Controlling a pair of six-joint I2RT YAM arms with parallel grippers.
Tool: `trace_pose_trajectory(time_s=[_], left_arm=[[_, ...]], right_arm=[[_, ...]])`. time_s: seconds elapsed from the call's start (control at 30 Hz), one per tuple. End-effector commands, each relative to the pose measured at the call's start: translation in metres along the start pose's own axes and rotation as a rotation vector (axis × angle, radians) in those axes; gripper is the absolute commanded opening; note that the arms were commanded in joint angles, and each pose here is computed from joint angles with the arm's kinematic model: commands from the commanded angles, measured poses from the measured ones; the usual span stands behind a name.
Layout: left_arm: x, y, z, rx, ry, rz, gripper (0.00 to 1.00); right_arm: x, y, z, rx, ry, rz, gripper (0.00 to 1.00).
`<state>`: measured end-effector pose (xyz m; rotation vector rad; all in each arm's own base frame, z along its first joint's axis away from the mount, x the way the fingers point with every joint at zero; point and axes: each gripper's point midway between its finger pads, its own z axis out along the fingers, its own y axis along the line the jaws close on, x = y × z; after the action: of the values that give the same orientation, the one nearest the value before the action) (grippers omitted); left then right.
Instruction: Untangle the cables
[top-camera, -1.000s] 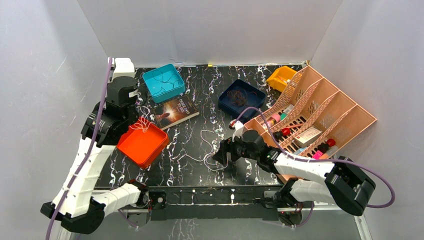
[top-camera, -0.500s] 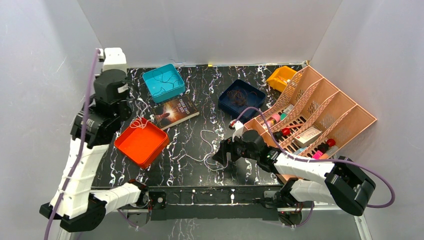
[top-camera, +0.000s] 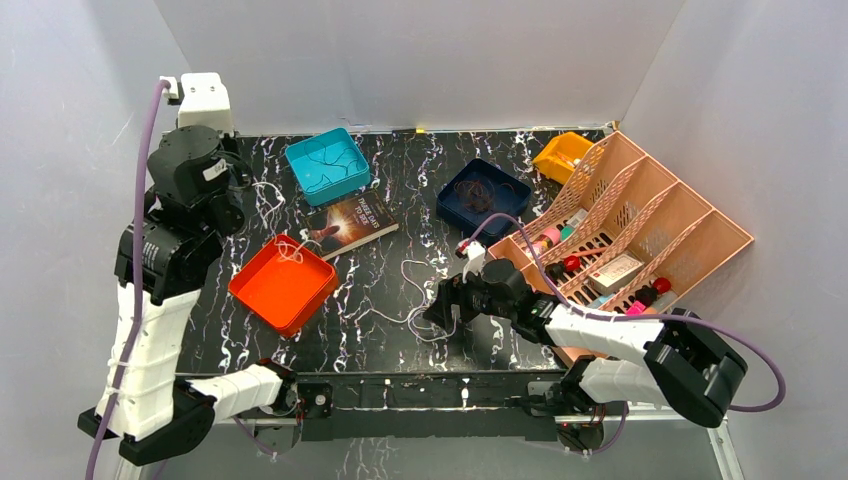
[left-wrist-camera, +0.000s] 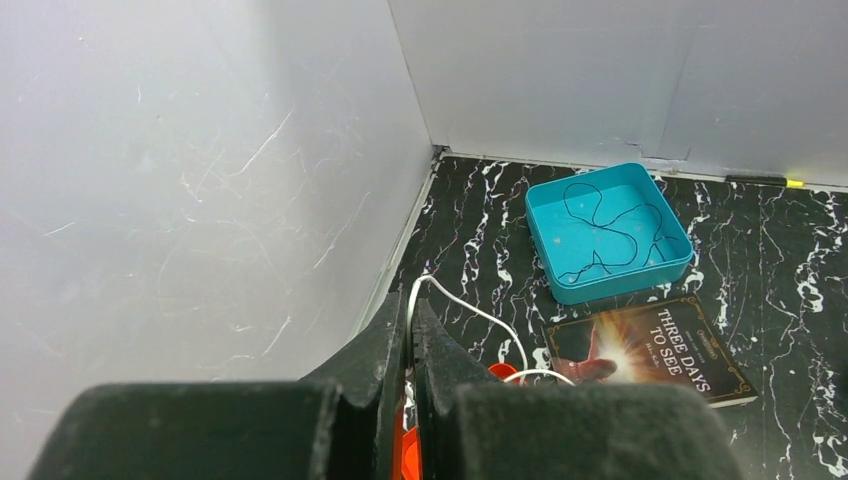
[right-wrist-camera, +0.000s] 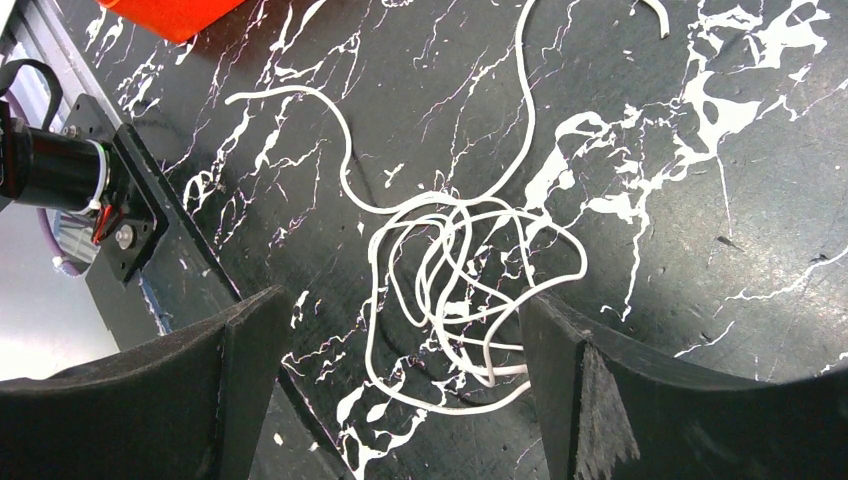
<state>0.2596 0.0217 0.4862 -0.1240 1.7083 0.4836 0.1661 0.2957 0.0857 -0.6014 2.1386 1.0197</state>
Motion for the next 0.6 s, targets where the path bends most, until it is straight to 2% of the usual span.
trace_pose_trajectory(time_s=[0.0,0.2,0.27,0.33,0.57], left_arm=[[-0.001,0.012,-0.004,-0.031,-0.007,0.015,0.00],[0.020,0.012,-0.002,-0.062,0.035,0.035,0.00],[0.039,0.009,-0.002,-0.068,0.068,0.032,0.00],[0.075,0.001,-0.001,-0.072,0.132,0.030,0.00],[0.103,0.008,0.001,-0.159,0.196,0.104,0.00]], right_arm=[[-0.030,0.020,0.004,-0.063,-0.073,-0.022,0.92],[-0.029,0.022,0.006,-0.072,-0.066,-0.022,0.93],[-0.029,0.022,0.006,-0.072,-0.066,-0.019,0.93],[-0.027,0.021,0.005,-0.073,-0.060,-0.018,0.93],[-0.028,0.022,0.004,-0.073,-0.063,-0.023,0.94]])
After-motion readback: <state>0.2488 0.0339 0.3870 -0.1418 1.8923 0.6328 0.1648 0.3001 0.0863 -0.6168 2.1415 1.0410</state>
